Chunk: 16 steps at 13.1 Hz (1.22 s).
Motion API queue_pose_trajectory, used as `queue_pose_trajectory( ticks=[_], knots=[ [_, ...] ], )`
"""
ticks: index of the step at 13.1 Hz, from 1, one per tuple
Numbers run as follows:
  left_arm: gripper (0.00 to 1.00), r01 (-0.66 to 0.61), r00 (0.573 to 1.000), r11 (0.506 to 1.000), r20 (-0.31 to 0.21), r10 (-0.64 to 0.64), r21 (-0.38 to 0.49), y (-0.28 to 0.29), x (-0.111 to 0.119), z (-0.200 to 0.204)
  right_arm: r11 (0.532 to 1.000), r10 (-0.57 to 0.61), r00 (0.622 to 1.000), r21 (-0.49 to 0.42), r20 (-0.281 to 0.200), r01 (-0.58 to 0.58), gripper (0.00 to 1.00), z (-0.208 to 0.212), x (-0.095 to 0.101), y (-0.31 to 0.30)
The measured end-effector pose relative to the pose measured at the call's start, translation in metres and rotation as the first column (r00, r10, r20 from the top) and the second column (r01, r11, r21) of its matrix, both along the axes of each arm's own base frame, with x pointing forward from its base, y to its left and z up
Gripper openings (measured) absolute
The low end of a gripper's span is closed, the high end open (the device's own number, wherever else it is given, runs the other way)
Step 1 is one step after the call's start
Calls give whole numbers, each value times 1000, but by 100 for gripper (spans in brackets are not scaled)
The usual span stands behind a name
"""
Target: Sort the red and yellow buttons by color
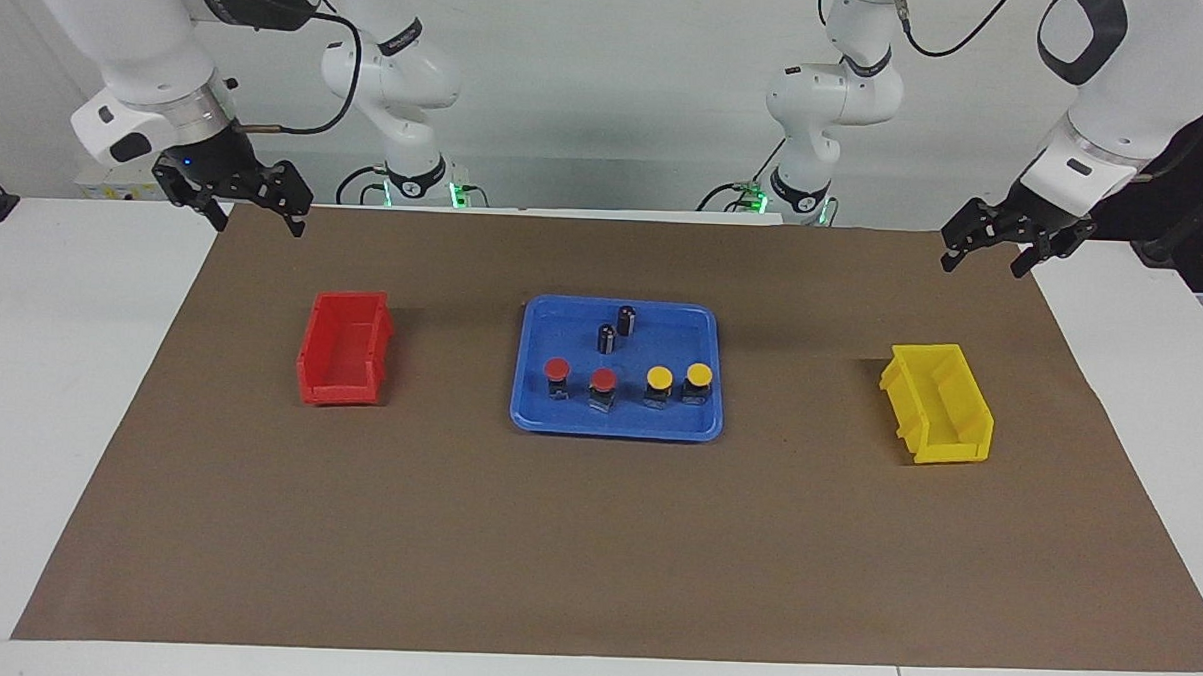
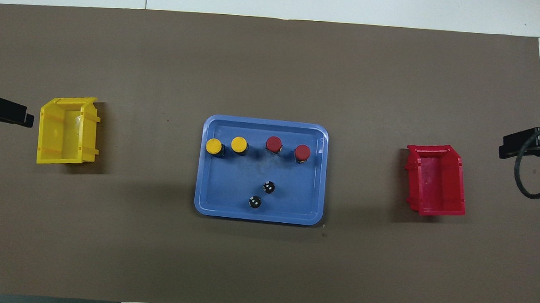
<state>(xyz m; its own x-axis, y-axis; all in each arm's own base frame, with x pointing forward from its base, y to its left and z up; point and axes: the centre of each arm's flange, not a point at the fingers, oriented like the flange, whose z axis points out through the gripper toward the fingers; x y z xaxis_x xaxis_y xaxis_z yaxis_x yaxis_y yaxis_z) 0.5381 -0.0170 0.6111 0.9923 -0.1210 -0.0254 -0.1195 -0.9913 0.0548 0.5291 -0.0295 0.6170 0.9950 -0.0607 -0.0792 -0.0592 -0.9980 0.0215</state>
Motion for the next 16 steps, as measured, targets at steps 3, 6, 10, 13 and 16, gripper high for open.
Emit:
queue_pose_trajectory(
  ticks=[3,6,10,13,16],
  knots=[
    [100,0,1000,1000,0,0,0,0,0,0,1000,0,1000,0,0,0,100,0,0,0],
    [100,0,1000,1000,-1,0,0,0,0,0,1000,0,1000,0,0,0,100,0,0,0],
    [100,0,1000,1000,-1,0,0,0,0,0,1000,1,1000,0,-1,-1,100,0,0,1],
    [100,0,1000,1000,-1,0,0,0,0,0,1000,4,1000,21,22,-4,100,9,7,4],
    [100,0,1000,1000,-1,0,0,0,0,0,999,27,999,46,44,-29,100,17,44,62]
  ],
)
